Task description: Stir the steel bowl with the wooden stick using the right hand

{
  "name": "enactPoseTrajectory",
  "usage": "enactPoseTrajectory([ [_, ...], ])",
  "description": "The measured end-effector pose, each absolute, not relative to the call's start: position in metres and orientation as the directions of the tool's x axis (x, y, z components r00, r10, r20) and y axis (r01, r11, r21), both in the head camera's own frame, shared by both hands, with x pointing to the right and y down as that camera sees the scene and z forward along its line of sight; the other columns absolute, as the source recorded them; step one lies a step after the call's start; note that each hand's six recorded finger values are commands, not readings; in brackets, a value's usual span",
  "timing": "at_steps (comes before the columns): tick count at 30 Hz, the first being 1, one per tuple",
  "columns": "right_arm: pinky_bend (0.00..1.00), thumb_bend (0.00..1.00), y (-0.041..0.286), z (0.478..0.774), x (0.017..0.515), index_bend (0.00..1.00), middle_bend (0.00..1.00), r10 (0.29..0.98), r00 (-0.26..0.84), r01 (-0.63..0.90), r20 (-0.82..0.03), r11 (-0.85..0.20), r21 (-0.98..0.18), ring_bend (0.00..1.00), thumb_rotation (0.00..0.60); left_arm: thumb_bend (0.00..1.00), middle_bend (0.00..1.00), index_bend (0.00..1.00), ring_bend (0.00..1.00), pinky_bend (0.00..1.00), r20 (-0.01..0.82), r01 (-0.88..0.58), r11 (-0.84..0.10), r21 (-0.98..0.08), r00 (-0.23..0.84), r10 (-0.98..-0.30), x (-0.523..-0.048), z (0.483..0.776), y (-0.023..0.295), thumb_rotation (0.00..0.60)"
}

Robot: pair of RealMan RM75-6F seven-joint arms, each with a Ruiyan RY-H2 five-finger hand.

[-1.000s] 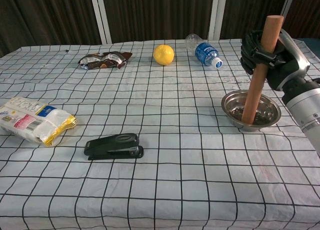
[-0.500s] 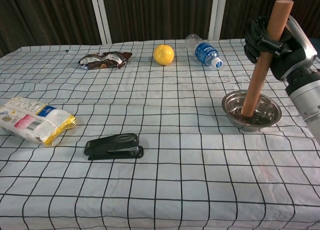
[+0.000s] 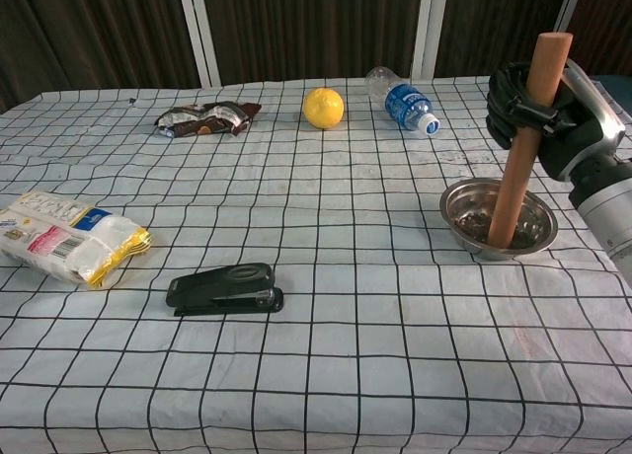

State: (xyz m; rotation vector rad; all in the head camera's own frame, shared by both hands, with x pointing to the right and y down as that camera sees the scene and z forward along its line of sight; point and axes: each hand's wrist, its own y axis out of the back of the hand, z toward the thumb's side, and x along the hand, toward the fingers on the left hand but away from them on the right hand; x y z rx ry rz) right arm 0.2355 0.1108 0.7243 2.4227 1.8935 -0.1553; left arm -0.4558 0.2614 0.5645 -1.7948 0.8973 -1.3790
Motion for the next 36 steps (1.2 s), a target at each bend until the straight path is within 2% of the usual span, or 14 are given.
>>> enactPoseTrajectory([
  [5,1.00,0.73,0.113,0.726,0.236,1.00,1.00,0.963,0.241,0.970,-0.121,-0.243,-0.010,1.00,0.600,0.39,0.08,0.00,0.00,0.08,0.495,-0.112,-0.521,-0.846,0.198,-0.846,-0.456,0.564,0.261,0.600],
  [9,1.00,0.73,0.106,0.717,0.237,1.00,1.00,0.969,0.233,0.972,-0.078,-0.233,0.001,1.00,0.600,0.39,0.08,0.00,0.00,0.08,0.493,-0.116,-0.520,-0.846,0.199,-0.847,-0.456,0.563,0.261,0.600],
  [16,1.00,0.73,0.086,0.677,0.235,1.00,1.00,0.964,0.256,0.966,0.072,-0.258,0.008,1.00,0.600,0.39,0.08,0.00,0.00,0.08,0.487,-0.117,-0.515,-0.849,0.205,-0.849,-0.455,0.561,0.263,0.600],
  [21,1.00,0.73,0.088,0.652,0.229,1.00,1.00,0.938,0.329,0.944,0.112,-0.327,-0.035,1.00,0.600,0.39,0.08,0.00,0.00,0.08,0.485,-0.118,-0.514,-0.850,0.204,-0.850,-0.455,0.561,0.262,0.600],
  [26,1.00,0.73,0.113,0.630,0.232,1.00,1.00,0.901,0.425,0.900,0.083,-0.412,-0.143,1.00,0.600,0.39,0.08,0.00,0.00,0.08,0.481,-0.120,-0.509,-0.852,0.201,-0.853,-0.456,0.560,0.262,0.600],
  [30,1.00,0.74,0.145,0.619,0.249,1.00,1.00,0.868,0.497,0.841,0.001,-0.482,-0.246,1.00,0.600,0.39,0.08,0.00,0.00,0.08,0.482,-0.119,-0.509,-0.852,0.200,-0.853,-0.456,0.561,0.261,0.600],
  [36,1.00,0.74,0.190,0.625,0.264,1.00,1.00,0.811,0.577,0.725,-0.100,-0.564,-0.395,1.00,0.600,0.39,0.08,0.00,0.00,0.08,0.486,-0.113,-0.514,-0.851,0.205,-0.850,-0.454,0.562,0.262,0.600],
])
